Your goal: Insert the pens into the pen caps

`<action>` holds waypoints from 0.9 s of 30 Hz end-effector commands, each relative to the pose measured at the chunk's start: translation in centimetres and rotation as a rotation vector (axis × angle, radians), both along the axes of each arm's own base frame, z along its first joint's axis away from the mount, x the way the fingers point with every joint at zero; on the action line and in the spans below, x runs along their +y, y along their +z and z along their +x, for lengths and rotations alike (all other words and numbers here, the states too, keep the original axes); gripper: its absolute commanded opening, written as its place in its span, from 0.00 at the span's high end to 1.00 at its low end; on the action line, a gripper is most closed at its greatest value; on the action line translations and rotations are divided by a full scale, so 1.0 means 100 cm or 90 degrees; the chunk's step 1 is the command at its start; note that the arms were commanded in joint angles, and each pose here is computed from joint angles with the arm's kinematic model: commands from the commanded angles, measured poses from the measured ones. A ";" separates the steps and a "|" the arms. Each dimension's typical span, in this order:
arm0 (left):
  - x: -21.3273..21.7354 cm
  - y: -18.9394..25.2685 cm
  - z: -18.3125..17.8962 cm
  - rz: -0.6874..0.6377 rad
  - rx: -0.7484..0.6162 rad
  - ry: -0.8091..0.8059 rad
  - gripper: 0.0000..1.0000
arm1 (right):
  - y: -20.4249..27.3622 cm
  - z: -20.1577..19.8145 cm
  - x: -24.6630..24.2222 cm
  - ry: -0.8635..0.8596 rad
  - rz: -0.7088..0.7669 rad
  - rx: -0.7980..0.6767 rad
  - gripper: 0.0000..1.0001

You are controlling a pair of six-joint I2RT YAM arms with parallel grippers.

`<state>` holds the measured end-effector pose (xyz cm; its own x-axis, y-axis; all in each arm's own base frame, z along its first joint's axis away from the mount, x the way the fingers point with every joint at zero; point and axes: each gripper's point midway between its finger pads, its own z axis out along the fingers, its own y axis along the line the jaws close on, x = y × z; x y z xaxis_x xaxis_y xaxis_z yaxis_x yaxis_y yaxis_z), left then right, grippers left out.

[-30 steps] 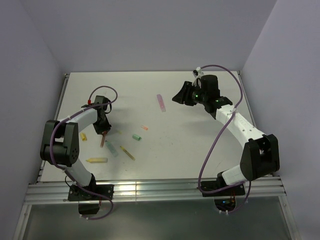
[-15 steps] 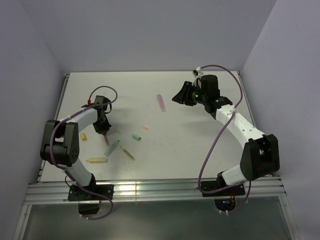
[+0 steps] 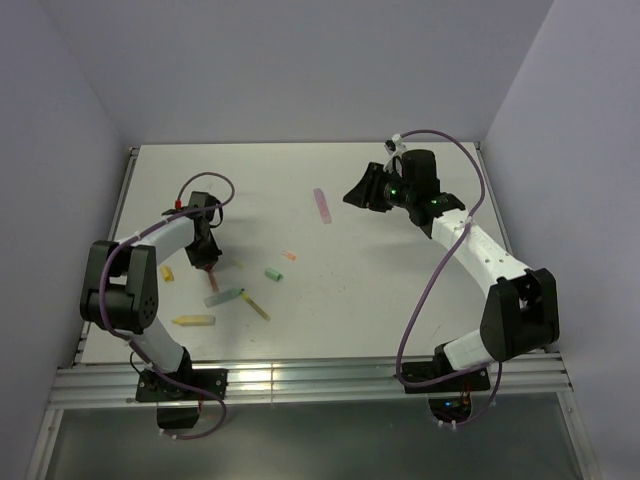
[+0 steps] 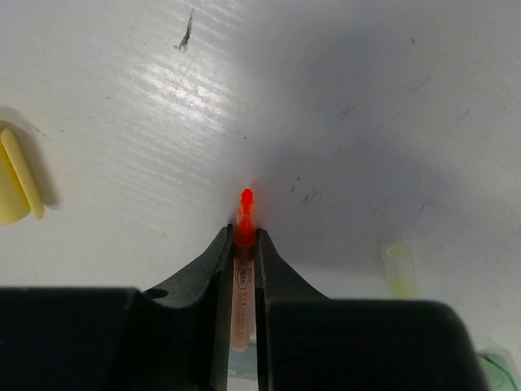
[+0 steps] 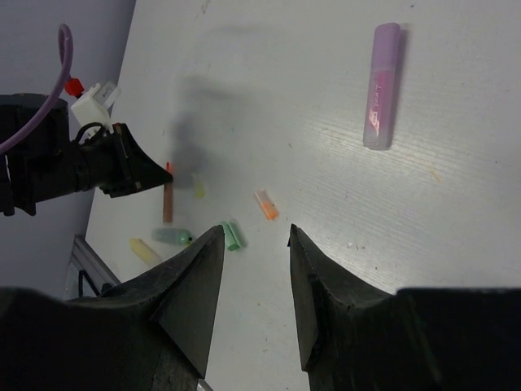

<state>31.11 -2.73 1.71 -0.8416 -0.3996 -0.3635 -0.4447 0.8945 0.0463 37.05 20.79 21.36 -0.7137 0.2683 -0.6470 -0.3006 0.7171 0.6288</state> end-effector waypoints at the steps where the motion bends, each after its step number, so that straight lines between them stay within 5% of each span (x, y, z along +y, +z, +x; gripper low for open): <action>1: -0.003 0.028 0.008 -0.016 -0.037 0.004 1.00 | 0.018 0.004 0.001 0.009 0.018 -0.043 0.55; 13: -0.010 0.121 0.035 -0.057 -0.203 0.022 1.00 | 0.041 -0.025 0.057 0.150 0.103 -0.083 0.53; 27: -0.108 0.250 0.052 -0.244 -0.429 -0.025 1.00 | 0.075 -0.072 0.142 0.284 0.214 -0.144 0.46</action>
